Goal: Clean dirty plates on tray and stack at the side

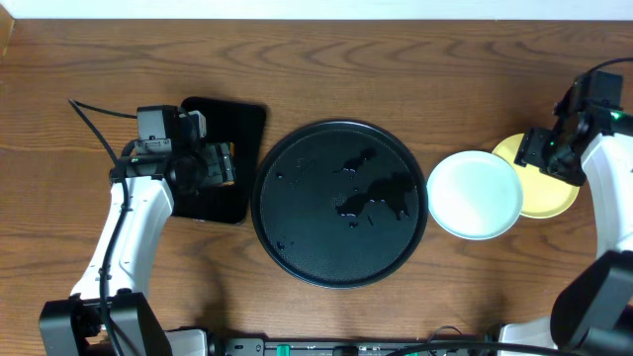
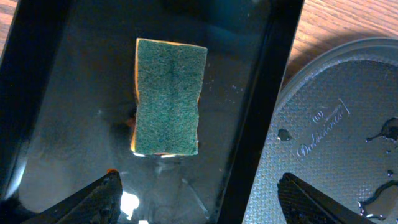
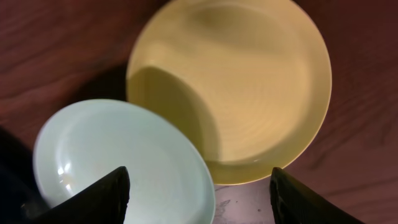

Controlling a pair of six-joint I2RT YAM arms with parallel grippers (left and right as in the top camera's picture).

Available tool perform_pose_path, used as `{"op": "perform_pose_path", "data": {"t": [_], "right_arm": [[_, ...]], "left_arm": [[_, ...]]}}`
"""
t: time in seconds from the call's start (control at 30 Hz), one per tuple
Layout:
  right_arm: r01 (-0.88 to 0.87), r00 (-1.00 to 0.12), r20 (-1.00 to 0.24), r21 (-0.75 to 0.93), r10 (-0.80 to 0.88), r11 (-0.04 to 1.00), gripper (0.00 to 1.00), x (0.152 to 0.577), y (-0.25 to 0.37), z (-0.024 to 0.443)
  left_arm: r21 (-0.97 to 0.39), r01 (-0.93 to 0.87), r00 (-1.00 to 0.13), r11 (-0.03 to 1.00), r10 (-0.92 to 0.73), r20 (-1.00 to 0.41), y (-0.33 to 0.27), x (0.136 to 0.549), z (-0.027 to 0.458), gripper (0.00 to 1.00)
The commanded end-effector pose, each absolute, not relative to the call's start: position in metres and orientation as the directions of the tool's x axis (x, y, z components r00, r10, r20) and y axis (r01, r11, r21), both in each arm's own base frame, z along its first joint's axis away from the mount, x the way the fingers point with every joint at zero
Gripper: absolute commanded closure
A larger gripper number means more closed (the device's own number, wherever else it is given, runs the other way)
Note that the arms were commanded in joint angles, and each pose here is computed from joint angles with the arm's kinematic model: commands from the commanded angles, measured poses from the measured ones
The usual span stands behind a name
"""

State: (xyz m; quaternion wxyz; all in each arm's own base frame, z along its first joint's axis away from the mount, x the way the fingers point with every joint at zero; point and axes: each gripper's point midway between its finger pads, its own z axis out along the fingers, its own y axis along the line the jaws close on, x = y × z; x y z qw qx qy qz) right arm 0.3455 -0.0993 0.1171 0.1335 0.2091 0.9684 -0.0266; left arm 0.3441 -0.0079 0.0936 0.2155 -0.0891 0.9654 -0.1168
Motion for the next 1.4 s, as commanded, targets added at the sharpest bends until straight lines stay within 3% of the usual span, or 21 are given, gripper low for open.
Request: {"op": "perform_pose_path", "data": {"t": [0.0,0.5,0.53,0.6,0.67,0.7,0.93,1.23,1.3,1.37], "right_arm": [[0.328,-0.913,-0.249,0.019,0.322,0.945,0.3,0.345,-0.094,0.113],[0.324,-0.946,-0.007,0.009,0.324,0.946,0.34,0.328,-0.089,0.045],[0.324,-0.946,-0.001,0.009,0.324,0.946,0.38,0.328,-0.089,0.042],[0.324,-0.946,0.0,0.007,0.324,0.946,0.58,0.33,-0.089,0.039],[0.326,-0.945,-0.007,0.001,0.326,0.945,0.88,0.332,-0.091,0.037],[0.331,-0.944,-0.013,0.001,0.33,0.944,0.99,0.333,-0.092,0.037],[0.511,-0.859,-0.08,-0.081,0.505,0.856,0.99,0.334,-0.124,0.042],[0.643,-0.76,-0.176,-0.064,0.626,0.763,0.99,0.329,-0.171,0.059],[0.66,-0.746,-0.171,-0.065,0.643,0.748,0.93,0.324,-0.178,0.059],[0.677,-0.731,-0.172,-0.064,0.66,0.733,0.78,0.321,-0.184,0.059]], "left_arm": [[-0.26,-0.136,-0.897,0.956,-0.23,-0.378,-0.006,0.342,0.088,0.19],[-0.26,-0.136,-0.897,0.956,-0.23,-0.377,-0.006,0.342,0.088,0.19],[-0.26,-0.136,-0.897,0.956,-0.23,-0.377,-0.006,0.342,0.088,0.19],[-0.26,-0.137,-0.897,0.956,-0.231,-0.377,-0.006,0.342,0.088,0.19],[-0.26,-0.136,-0.897,0.956,-0.23,-0.377,-0.006,0.342,0.088,0.19],[-0.26,-0.136,-0.897,0.956,-0.23,-0.377,-0.006,0.342,0.088,0.19],[-0.26,-0.136,-0.897,0.956,-0.23,-0.377,-0.006,0.342,0.088,0.19],[-0.26,-0.137,-0.897,0.956,-0.231,-0.377,-0.006,0.342,0.088,0.19],[-0.26,-0.137,-0.897,0.956,-0.231,-0.377,-0.006,0.342,0.088,0.19],[-0.26,-0.136,-0.897,0.956,-0.23,-0.377,-0.006,0.342,0.088,0.19]]}}
